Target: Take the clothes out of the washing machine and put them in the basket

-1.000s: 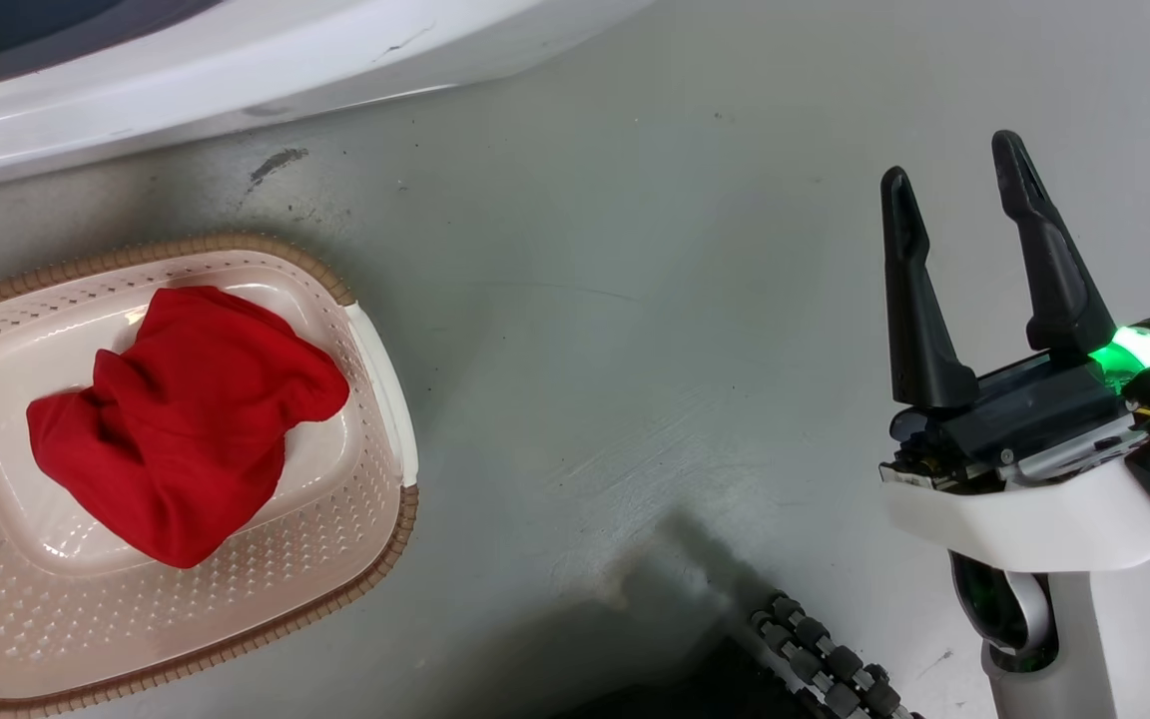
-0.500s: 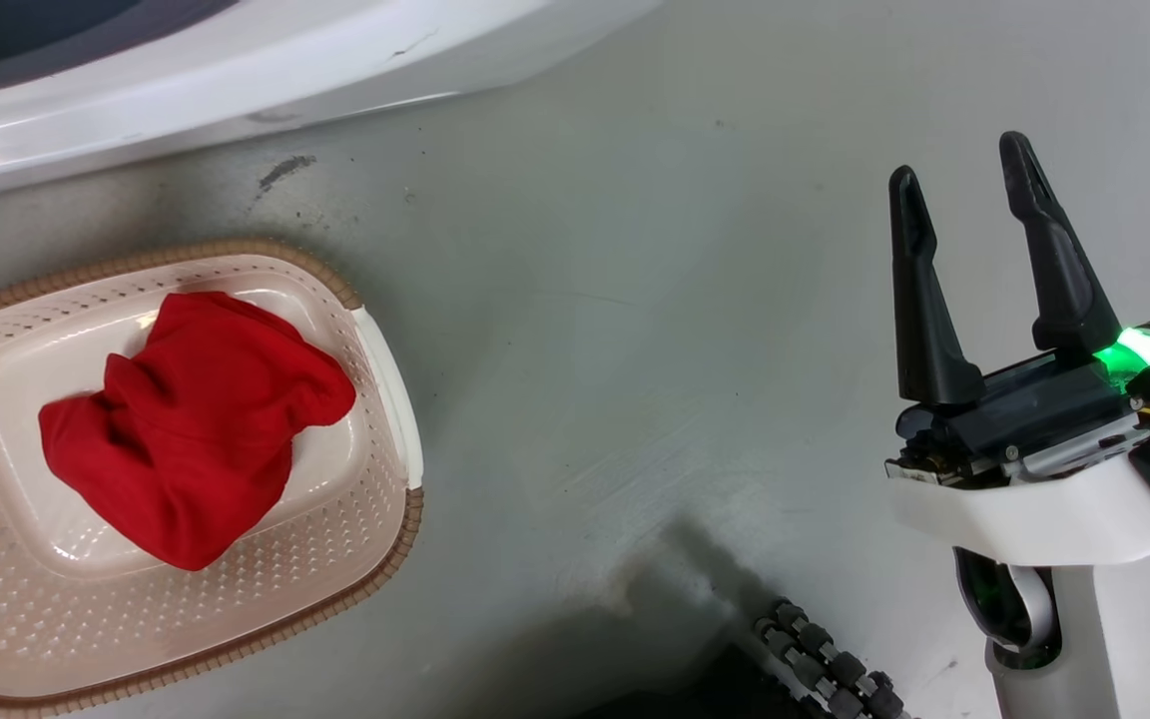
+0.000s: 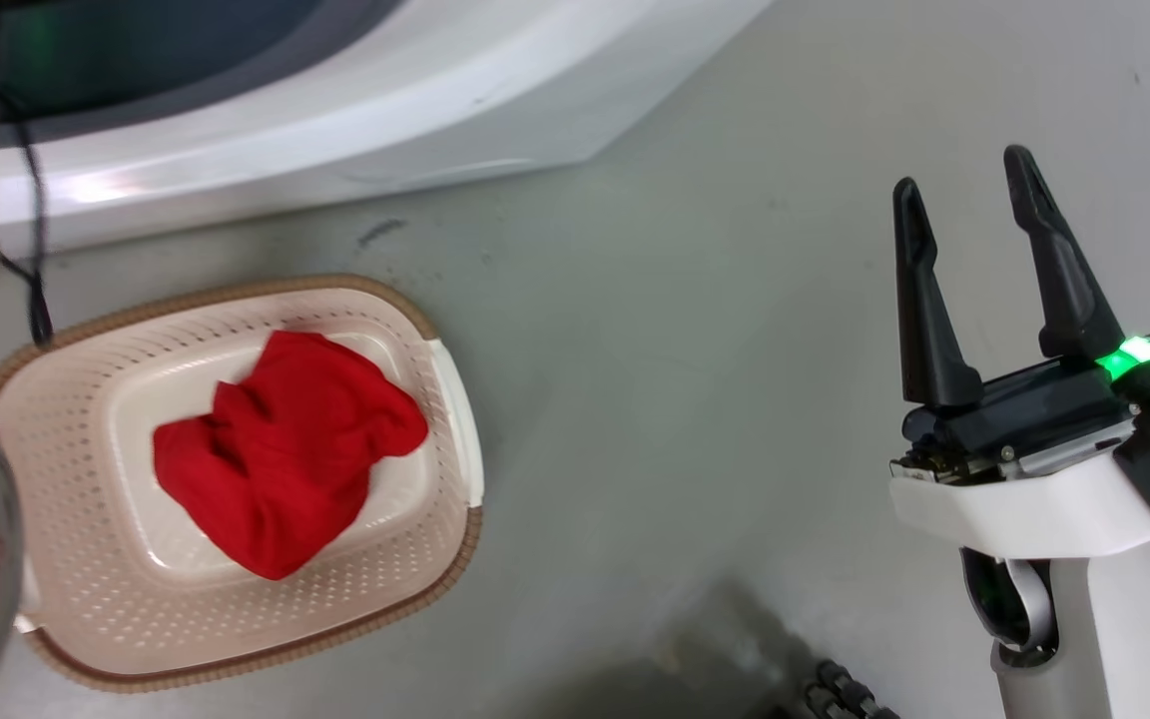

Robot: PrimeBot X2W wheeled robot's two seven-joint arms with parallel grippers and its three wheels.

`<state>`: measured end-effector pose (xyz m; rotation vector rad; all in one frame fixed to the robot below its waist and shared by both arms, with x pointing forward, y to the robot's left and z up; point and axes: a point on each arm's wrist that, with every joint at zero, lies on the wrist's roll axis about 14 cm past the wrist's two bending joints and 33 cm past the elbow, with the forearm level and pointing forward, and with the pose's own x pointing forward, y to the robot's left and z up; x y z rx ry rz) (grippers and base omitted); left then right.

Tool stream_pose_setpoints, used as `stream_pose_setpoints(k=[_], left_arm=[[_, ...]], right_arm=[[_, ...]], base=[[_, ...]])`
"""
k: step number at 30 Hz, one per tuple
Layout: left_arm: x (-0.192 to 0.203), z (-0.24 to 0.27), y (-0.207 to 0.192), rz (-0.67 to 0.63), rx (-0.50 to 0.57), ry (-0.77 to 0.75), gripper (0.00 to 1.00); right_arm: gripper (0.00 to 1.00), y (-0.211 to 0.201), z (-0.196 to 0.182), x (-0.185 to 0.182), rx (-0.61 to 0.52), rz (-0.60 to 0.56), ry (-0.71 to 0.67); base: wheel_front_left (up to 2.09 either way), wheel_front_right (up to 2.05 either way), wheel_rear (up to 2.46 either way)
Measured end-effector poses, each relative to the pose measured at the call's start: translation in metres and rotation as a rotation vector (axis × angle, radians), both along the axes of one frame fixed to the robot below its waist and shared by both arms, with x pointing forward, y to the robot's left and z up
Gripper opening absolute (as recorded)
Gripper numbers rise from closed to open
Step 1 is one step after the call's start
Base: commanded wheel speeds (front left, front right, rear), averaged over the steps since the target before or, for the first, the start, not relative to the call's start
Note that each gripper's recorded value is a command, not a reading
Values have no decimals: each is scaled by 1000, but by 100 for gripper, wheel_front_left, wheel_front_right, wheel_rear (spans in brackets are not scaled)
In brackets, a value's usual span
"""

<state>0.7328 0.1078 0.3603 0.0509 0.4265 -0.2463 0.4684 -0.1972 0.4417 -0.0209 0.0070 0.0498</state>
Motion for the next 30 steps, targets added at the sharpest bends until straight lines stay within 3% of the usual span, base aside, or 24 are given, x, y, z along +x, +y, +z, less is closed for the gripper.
stream_pose_setpoints(k=[30], left_arm=[[-168, 138, 9, -93, -116, -398, 0]], right_arm=[[100, 42, 73, -60, 12, 100, -135]], base=[[0, 0, 0]])
